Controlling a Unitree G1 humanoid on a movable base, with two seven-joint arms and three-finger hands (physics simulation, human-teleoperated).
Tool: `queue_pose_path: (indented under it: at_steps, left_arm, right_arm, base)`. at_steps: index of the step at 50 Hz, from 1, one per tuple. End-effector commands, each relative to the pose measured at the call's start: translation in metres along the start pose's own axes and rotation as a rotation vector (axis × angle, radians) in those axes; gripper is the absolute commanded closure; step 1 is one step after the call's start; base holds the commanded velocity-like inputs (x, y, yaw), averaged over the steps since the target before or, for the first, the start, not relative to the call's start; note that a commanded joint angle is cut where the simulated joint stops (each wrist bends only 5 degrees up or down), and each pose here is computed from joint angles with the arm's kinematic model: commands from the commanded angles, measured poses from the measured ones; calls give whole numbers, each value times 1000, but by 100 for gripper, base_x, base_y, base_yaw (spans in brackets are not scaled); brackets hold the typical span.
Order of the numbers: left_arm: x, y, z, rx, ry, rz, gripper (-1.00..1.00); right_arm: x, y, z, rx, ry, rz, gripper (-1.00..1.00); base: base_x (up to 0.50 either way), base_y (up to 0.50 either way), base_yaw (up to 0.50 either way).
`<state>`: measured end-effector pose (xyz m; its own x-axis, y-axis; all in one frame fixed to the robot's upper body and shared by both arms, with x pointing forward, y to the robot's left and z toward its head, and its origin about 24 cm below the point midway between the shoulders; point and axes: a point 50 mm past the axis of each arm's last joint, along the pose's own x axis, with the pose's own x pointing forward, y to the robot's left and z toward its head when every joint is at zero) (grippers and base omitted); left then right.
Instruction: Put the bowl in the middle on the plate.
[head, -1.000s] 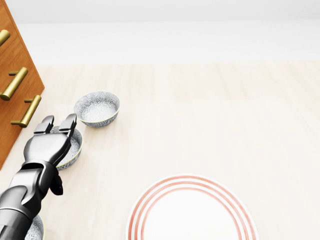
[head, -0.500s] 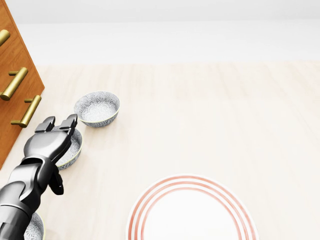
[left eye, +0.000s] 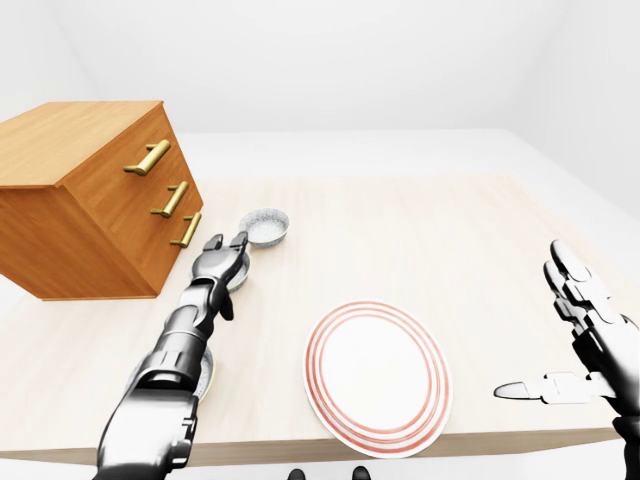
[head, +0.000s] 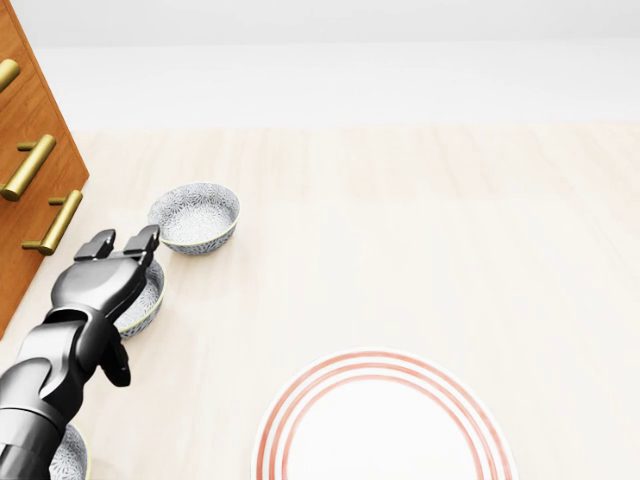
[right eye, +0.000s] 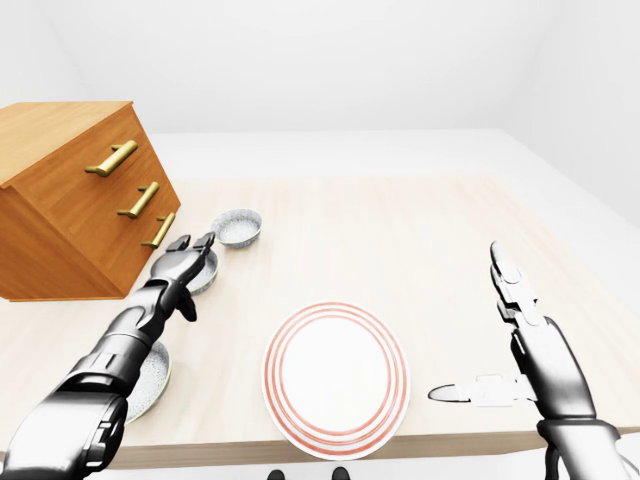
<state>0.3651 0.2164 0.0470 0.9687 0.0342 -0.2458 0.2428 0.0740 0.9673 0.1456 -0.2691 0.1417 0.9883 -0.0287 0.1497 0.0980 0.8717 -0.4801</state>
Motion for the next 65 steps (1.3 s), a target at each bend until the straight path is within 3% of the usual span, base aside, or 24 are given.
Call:
queue_pose_path:
  at_steps: [1,44,65]
  left_arm:
    - [-1,1,-3,5,4,-3,-100]
    - [-1,11,-3,97,-4,-8,-100]
    - [-2,1,-4,101,2,-49,-100]
  right_arm:
    - [1,0,-1,2,1,0,-100]
    - [-1,-2,4,-13,-15,-9,-100]
    - [0,-1,1,-1,-4,-5,-100]
  base:
    - [0,0,0]
    - [0,0,0]
    - [0,0,0]
